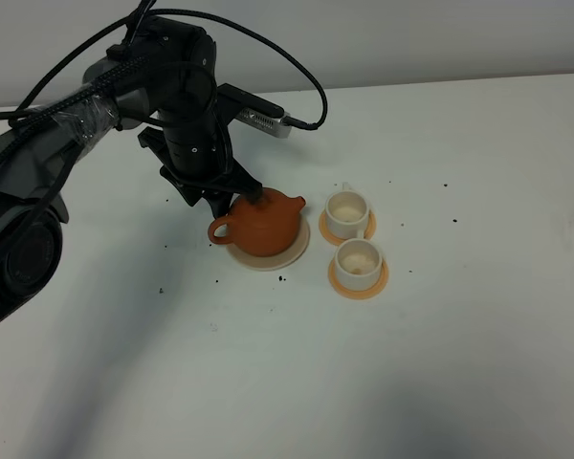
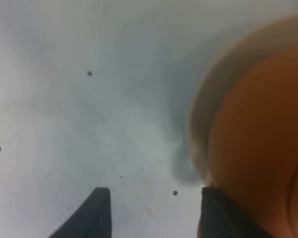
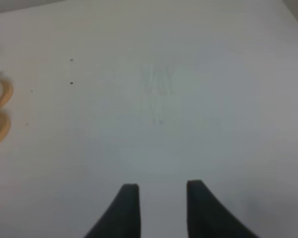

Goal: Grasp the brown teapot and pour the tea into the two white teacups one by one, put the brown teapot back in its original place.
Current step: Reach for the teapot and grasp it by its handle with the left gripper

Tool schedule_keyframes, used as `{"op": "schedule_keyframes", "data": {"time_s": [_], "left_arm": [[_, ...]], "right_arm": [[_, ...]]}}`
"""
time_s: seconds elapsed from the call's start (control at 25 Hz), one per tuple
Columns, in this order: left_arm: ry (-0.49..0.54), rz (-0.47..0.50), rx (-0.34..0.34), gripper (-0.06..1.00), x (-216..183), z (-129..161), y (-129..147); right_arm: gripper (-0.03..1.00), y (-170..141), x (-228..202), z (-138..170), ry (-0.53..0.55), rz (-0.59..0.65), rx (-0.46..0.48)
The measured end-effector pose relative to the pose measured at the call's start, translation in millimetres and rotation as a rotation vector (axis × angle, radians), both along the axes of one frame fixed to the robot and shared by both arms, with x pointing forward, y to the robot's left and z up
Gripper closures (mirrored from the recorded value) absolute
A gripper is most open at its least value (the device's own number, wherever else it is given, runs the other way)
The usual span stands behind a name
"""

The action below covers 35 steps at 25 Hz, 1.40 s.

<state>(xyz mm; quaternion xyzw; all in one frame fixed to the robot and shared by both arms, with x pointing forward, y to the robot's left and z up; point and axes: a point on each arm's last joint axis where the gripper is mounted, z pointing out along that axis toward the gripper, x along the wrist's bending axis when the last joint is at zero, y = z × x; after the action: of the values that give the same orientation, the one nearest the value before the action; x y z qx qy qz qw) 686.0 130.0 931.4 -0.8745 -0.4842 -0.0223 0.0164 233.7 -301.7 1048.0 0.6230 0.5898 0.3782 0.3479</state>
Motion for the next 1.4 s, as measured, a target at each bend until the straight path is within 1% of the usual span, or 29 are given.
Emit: {"op": "schedule_keyframes", "data": {"time_s": [0.28, 0.44, 0.6, 0.72, 0.92, 1.04, 1.12, 1.2, 1.32, 1.4], "left_arm": [[0.007, 0.022, -0.002, 0.52, -0.8, -1.7, 0.4], [0.043, 0.028, 0.011, 0.52, -6.5, -10.1, 3.0], [0.060, 0.040, 0.005, 0.52, -7.8, -13.0, 6.3], [0.048, 0.041, -0.003, 0.52, -9.1, -5.0, 6.6], [-0.008, 0.044, -0.020, 0.52, -10.4, 22.3, 10.2], [-0.015, 0.061, -0.023, 0.52, -8.1, 25.8, 18.1], [-0.013, 0.041, -0.025, 0.52, -7.0, 25.8, 21.3], [-0.005, -0.012, -0.042, 0.52, -7.5, 25.7, 20.0], [0.014, -0.100, -0.095, 0.52, -9.5, 25.7, 14.1], [0.023, -0.139, -0.130, 0.52, -10.8, 26.2, 10.5]], "right_arm": [[0.72, 0.0, 0.0, 0.0, 0.000, 0.000, 0.000], [0.72, 0.0, 0.0, 0.0, 0.000, 0.000, 0.000], [0.72, 0.0, 0.0, 0.0, 0.000, 0.000, 0.000], [0.72, 0.0, 0.0, 0.0, 0.000, 0.000, 0.000], [0.72, 0.0, 0.0, 0.0, 0.000, 0.000, 0.000], [0.72, 0.0, 0.0, 0.0, 0.000, 0.000, 0.000], [0.72, 0.0, 0.0, 0.0, 0.000, 0.000, 0.000], [0.72, 0.0, 0.0, 0.0, 0.000, 0.000, 0.000], [0.72, 0.0, 0.0, 0.0, 0.000, 0.000, 0.000], [0.72, 0.0, 0.0, 0.0, 0.000, 0.000, 0.000]]}}
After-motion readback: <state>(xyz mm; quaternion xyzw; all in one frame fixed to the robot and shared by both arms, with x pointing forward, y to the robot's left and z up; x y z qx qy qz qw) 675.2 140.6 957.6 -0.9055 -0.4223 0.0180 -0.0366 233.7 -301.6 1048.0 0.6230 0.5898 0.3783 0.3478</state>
